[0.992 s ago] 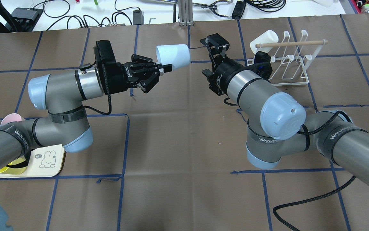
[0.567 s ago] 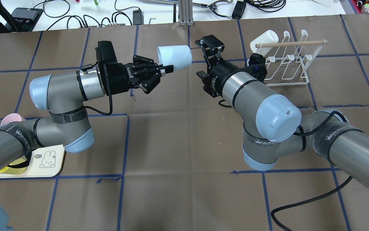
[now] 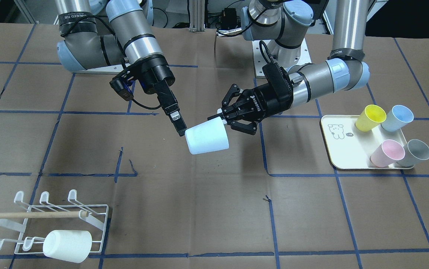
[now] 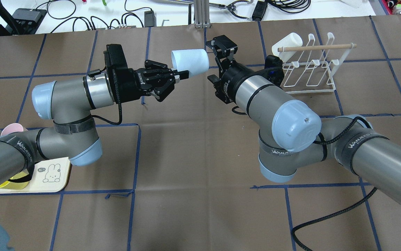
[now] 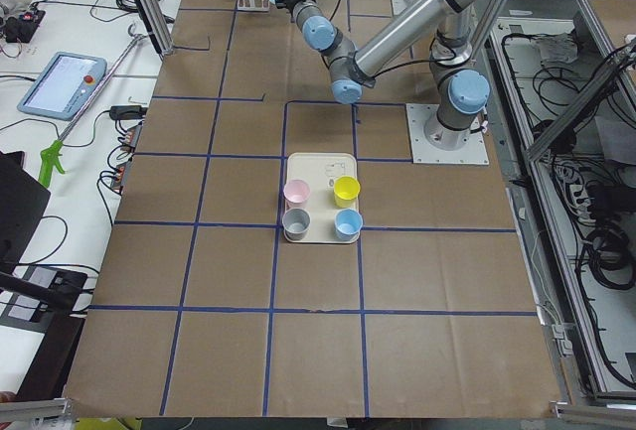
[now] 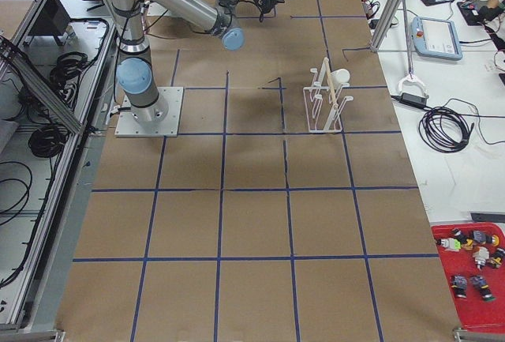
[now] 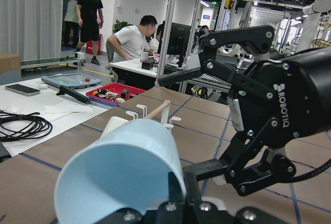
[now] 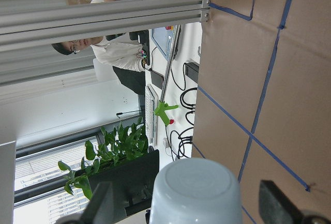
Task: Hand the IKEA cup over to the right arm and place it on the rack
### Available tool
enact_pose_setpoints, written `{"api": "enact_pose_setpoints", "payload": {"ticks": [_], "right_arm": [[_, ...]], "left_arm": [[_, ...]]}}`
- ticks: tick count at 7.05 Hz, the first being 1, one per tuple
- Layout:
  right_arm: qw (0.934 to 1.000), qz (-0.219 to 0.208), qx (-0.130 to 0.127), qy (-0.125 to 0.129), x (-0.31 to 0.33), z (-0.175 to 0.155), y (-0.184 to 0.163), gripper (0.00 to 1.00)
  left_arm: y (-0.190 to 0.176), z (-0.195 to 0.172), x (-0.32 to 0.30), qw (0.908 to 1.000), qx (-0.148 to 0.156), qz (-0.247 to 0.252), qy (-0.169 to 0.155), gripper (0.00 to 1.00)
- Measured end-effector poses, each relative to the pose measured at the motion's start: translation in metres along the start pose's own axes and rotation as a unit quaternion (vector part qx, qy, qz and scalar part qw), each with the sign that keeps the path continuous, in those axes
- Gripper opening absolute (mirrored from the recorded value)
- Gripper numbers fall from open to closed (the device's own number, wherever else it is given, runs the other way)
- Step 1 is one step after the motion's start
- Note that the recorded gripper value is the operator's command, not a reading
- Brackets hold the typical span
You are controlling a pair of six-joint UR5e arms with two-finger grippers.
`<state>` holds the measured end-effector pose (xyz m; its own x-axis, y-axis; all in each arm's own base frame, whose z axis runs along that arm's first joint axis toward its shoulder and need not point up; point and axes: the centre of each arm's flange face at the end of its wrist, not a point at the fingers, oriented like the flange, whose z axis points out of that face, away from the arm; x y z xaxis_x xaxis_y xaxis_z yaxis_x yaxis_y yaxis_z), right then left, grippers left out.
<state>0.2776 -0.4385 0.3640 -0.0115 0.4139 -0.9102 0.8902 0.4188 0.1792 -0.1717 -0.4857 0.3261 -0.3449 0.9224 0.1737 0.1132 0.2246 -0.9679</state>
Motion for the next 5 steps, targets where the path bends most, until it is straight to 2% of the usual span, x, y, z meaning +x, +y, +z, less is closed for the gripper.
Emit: {"api": "enact_pose_setpoints", "payload": {"ticks": [5], "right_arm": [[0.9998, 0.02, -0.006, 0.003, 0.0, 0.012, 0.006, 0.98]], "left_arm": [[-0.001, 0.0, 0.0, 1.0, 0.0, -0.006, -0.001, 0.06]]}}
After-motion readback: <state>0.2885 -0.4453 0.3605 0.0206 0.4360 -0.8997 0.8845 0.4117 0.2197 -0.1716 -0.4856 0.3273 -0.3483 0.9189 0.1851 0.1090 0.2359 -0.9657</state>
